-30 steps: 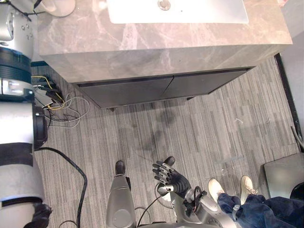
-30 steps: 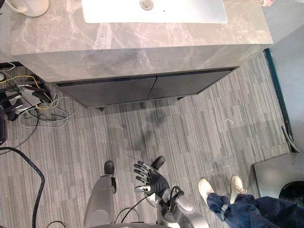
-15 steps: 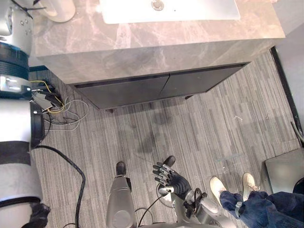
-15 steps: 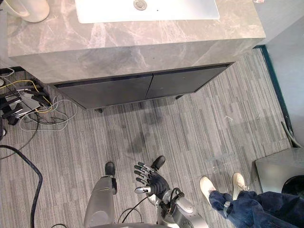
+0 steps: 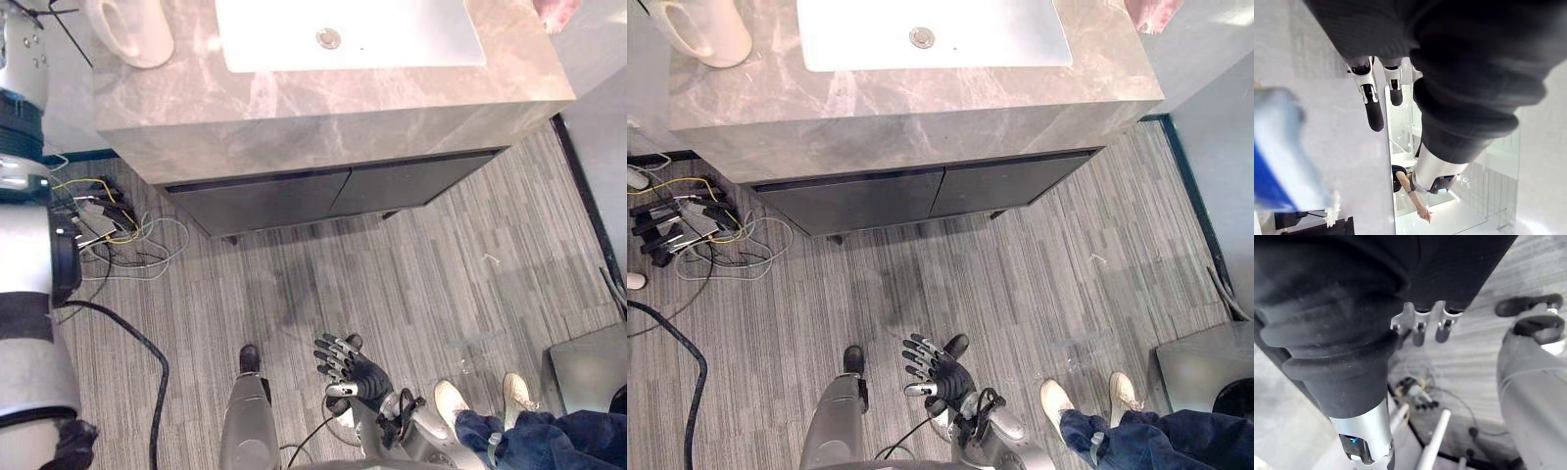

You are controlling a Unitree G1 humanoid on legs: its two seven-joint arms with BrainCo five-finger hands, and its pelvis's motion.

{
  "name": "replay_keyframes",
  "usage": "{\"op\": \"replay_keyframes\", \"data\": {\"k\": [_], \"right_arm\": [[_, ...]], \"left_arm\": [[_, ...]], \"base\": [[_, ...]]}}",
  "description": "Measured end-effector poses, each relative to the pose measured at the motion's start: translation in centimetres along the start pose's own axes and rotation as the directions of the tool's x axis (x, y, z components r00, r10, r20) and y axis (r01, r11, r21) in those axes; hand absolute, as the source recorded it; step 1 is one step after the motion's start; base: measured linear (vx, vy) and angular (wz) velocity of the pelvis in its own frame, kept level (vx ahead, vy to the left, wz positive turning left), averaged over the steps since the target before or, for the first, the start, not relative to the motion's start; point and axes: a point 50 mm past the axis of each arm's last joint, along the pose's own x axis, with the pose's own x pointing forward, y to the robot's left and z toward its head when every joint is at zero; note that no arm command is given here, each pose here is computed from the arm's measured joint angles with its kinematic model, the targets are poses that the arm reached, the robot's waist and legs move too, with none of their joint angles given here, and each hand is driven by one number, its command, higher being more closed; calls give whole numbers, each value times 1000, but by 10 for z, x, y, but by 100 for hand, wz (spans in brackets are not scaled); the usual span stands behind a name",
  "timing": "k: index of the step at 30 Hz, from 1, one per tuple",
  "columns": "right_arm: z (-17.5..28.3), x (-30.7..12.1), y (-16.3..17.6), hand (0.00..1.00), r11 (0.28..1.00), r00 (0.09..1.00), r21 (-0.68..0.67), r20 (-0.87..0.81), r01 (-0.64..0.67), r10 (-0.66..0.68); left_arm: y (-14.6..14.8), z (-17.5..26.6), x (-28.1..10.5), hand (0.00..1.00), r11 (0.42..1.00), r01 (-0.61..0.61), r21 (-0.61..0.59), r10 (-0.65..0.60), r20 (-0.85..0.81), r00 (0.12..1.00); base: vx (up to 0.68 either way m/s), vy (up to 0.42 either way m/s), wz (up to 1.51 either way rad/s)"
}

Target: Organize washtable

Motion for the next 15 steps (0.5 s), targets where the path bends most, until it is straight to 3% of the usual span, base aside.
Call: {"op": "replay_keyframes", "data": {"k": [10,15], "right_arm": [[4,8,-5,0,1000,1000,22,19,17,-17],[12,10,-12,0,999,998,24,51,42,-43]], "left_arm": [[14,6,-2,0,998,-13,67,12,13,1000],[38,32,-2,0,992,-43,116,33,86,996]], "base": [[-16,97,8],[27,55,1]]}}
